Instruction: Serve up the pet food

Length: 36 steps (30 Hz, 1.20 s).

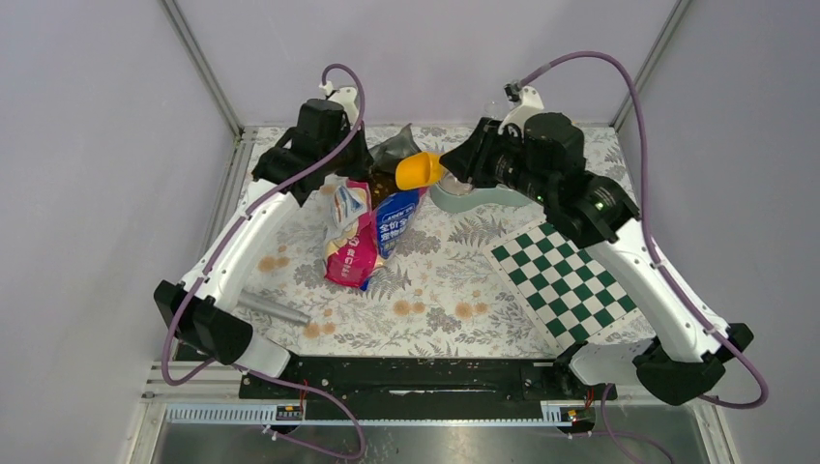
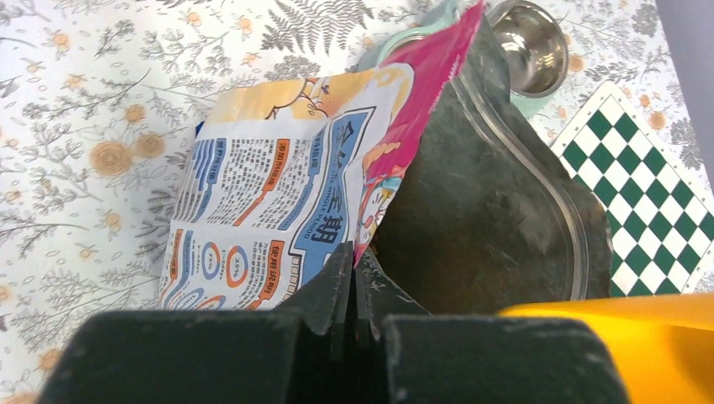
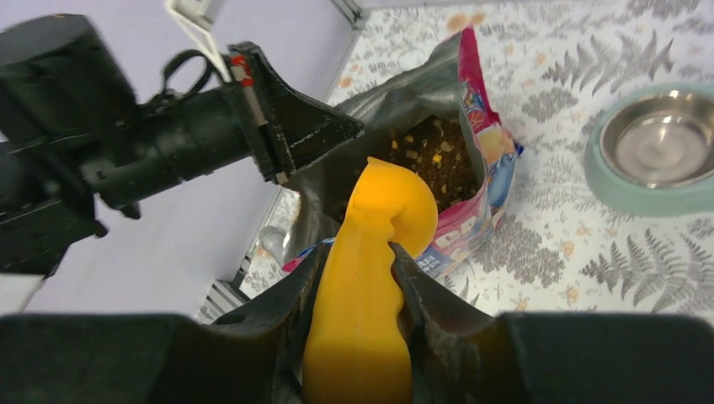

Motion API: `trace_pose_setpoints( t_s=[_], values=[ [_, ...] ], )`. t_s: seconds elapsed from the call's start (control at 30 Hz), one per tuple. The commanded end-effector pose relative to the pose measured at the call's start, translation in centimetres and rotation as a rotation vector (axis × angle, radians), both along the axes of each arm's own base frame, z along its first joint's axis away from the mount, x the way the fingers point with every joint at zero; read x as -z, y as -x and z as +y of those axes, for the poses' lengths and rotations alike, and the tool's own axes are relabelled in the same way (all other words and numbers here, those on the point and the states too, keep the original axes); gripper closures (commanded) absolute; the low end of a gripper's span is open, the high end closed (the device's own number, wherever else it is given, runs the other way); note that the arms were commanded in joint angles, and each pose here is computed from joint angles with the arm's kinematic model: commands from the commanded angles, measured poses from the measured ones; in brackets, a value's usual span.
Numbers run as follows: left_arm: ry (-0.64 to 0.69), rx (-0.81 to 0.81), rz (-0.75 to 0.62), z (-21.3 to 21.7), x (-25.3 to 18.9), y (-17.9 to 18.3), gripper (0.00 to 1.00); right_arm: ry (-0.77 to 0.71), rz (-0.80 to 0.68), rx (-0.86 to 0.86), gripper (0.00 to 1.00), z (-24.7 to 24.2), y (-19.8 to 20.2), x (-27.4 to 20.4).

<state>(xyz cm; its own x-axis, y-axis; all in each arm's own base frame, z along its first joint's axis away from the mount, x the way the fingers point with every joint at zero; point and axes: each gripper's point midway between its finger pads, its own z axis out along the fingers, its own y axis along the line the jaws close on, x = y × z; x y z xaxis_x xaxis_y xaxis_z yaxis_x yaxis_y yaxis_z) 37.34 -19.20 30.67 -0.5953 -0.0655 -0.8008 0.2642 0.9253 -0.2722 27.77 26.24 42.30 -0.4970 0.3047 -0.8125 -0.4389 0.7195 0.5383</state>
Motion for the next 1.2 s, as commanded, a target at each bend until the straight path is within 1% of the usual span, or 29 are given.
trace_pose_setpoints(
  t_s=[0.0,0.1,0.23,0.37,0.57,0.63,0.73,0.9,1.07,1.17],
  values=[
    [0.076,0.053,-0.082,-2.6,-2.7,0.9,1.00,-0.031,0.115,-0.003,1.00,1.3,-1.4,2.7],
    [0.067,0.005,-0.070,-3.2,-2.2,1.2,1.00,0.013,0.188,0.029,1.00,0.6,-1.9,5.8],
    [0.078,0.013,-0.051,-5.2,-1.8,2.3,1.00,0.077,0.245,0.114,1.00,-2.4,-2.3,10.2],
    [0.057,0.085,-0.019,-8.8,-0.1,4.2,1.00,0.121,0.256,0.154,1.00,-5.0,-2.1,14.7],
    [-0.044,0.238,0.061,-14.4,5.2,7.0,1.00,0.169,0.292,0.194,1.00,-7.6,-1.2,20.7],
    [-0.082,0.275,0.090,-15.6,6.7,7.5,1.00,0.173,0.301,0.198,1.00,-7.7,-1.0,22.4],
    [-0.132,0.290,0.136,-16.2,8.3,7.6,1.00,0.175,0.338,0.200,1.00,-7.8,-0.6,25.1],
    [-0.138,0.271,0.104,-15.9,6.7,7.1,1.00,0.122,0.367,0.213,1.00,-7.3,-0.8,26.6],
    [-0.102,0.268,0.065,-16.1,3.5,6.8,1.00,0.081,0.404,0.215,1.00,-6.1,-1.9,28.1],
    [-0.072,0.263,0.030,-16.1,1.2,6.6,1.00,0.015,0.403,0.171,1.00,-4.3,-2.9,28.0]
  ],
)
